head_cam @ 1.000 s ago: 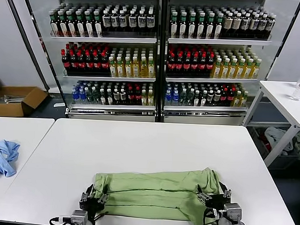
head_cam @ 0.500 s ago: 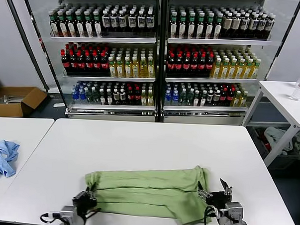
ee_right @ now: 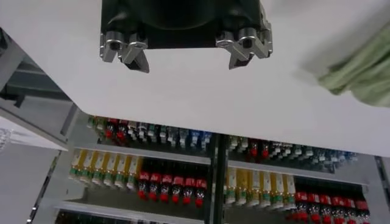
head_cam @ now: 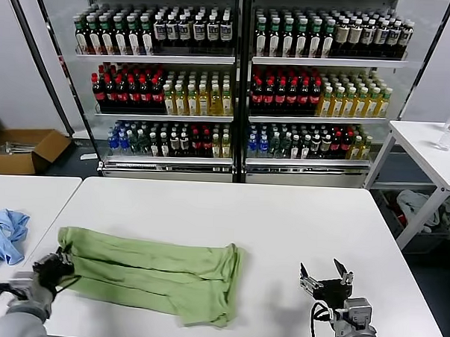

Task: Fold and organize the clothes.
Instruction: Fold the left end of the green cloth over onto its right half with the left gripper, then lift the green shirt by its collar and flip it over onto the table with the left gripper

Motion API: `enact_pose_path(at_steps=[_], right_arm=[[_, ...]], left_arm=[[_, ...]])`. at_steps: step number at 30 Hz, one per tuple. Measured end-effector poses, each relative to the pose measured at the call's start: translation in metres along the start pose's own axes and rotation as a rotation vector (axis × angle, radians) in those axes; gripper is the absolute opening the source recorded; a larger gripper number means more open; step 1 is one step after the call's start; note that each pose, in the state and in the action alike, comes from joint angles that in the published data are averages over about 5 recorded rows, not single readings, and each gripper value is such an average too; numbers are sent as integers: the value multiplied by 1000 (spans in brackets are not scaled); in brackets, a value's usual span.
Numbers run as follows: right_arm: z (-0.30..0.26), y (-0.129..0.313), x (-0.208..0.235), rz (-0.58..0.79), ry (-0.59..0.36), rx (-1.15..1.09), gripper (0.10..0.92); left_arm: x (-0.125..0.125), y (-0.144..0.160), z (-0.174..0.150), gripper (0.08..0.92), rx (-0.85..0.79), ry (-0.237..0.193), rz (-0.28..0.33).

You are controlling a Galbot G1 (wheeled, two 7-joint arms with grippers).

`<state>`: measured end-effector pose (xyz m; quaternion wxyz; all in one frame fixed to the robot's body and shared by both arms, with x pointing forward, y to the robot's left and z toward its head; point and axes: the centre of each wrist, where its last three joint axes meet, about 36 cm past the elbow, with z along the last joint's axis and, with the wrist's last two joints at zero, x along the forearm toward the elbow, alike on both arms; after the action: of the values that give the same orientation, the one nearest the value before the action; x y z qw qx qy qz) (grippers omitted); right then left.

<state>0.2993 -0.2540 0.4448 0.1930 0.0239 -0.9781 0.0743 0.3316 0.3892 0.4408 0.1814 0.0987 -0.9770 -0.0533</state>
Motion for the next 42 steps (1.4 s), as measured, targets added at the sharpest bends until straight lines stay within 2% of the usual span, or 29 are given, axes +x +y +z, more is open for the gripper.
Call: enact_pose_path(at_steps=[4,8,11,18,27,30,35,39,42], right_arm=[[0,0,4,4,-1,2,823],[-1,-2,8,8,-4,5,823],[-1,-4,12,12,-7,7,823],[-3,-9,19,22,-14,10,822],[-3,-11,25,31,-15,10,823],[-3,-12,25,33,-15,11,822],[-2,-12,26,33,-15,10,823],[-2,-11,24,32,-14,7,822],[-1,-10,23,31,-13,4,823]], left_arm=[[13,-6,-23,118,128,-27,77],[31,-32,-38,118,281,-39,209],[42,-58,-43,118,386,-32,315],[51,-112,-42,118,553,33,513],[38,-166,-26,130,597,145,643],[35,-177,-22,189,584,170,674],[39,-187,-20,334,567,199,742],[47,-188,-22,447,559,207,799],[53,-183,-22,534,546,203,806]])
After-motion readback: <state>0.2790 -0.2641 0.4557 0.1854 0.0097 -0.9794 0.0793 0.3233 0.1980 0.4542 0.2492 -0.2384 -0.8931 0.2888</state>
